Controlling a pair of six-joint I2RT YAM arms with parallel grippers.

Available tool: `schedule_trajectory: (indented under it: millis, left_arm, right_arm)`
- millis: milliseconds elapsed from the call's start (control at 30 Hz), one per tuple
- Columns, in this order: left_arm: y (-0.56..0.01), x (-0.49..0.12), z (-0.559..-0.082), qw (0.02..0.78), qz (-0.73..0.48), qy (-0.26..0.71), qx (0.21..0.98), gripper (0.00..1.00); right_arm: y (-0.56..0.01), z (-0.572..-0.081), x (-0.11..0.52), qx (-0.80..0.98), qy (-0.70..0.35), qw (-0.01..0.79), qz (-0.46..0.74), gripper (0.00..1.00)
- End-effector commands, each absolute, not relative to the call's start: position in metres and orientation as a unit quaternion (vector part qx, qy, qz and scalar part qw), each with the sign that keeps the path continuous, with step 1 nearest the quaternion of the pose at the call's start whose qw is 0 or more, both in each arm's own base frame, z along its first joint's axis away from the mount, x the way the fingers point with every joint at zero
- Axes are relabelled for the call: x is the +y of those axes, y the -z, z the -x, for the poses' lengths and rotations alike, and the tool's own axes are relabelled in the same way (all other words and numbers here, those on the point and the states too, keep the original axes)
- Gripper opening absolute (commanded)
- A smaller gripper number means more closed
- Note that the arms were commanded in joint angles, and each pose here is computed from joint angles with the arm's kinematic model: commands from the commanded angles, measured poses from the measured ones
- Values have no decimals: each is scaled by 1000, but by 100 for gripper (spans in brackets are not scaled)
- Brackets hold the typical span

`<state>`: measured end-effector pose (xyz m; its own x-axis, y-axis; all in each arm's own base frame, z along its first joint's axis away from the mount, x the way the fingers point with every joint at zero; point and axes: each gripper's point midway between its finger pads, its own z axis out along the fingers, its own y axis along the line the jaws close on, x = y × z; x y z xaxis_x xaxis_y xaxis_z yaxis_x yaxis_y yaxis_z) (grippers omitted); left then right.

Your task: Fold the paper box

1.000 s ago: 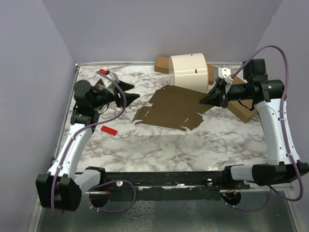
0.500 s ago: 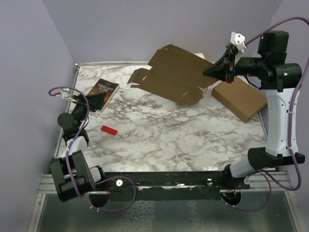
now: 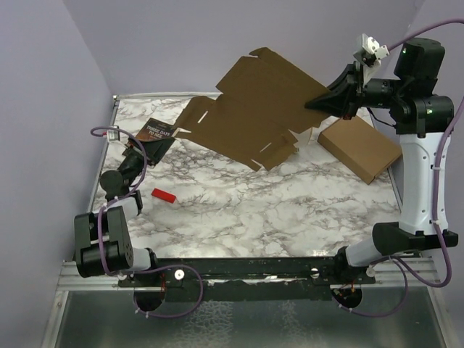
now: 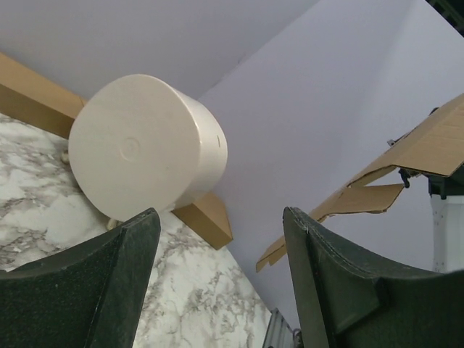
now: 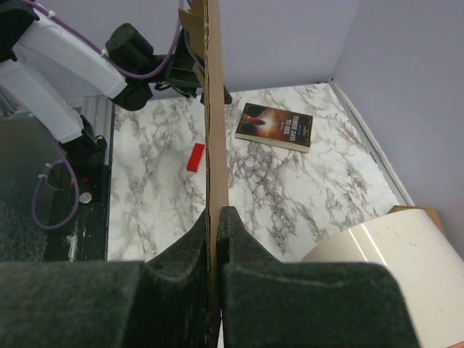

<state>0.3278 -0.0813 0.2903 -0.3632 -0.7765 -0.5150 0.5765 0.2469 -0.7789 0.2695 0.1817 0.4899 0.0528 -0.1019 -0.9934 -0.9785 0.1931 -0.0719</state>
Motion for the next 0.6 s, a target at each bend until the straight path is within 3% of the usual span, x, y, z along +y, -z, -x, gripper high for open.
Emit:
schedule_trajectory:
  millis: [0,567]
  left_arm:
    - [-341,-100,-297,618,-27,614,490,71]
    - [-363,-105,-282,621,-48,624,471,65]
  right_arm:
    - [-505,-247,183,525,-433,538,498,1]
    - [-503,-237,182,522,-442,533,497,1]
